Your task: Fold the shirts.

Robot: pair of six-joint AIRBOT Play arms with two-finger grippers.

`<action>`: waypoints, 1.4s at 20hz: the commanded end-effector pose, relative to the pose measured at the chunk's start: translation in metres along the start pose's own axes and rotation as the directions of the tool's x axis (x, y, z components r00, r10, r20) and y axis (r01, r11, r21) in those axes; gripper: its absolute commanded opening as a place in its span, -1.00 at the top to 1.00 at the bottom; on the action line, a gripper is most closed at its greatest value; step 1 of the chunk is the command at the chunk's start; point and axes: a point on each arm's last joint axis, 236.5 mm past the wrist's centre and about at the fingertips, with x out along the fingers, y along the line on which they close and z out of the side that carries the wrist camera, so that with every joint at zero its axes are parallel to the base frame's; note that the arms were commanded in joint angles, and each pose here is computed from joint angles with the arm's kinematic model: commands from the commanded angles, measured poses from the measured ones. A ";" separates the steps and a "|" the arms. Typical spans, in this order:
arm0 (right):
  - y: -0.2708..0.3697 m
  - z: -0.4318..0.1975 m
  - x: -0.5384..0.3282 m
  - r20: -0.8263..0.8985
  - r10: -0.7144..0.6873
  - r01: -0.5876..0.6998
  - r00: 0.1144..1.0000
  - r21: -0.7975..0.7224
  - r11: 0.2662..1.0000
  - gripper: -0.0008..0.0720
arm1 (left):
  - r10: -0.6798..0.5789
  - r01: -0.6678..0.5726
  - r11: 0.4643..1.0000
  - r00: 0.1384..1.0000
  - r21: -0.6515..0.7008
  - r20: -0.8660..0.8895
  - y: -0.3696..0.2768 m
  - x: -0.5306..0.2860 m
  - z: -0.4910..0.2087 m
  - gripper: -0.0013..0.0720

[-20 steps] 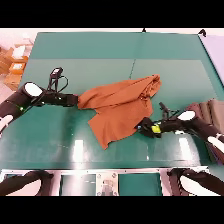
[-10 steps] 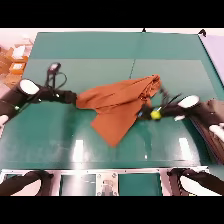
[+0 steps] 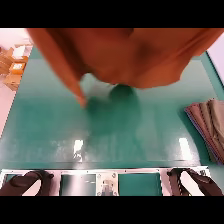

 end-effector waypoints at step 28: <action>-0.274 -0.408 0.207 -0.749 -0.002 0.405 0.663 0.356 0.842 -0.10 | -0.295 -0.109 0.891 0.598 -0.440 -0.745 0.079 0.172 -0.480 -0.39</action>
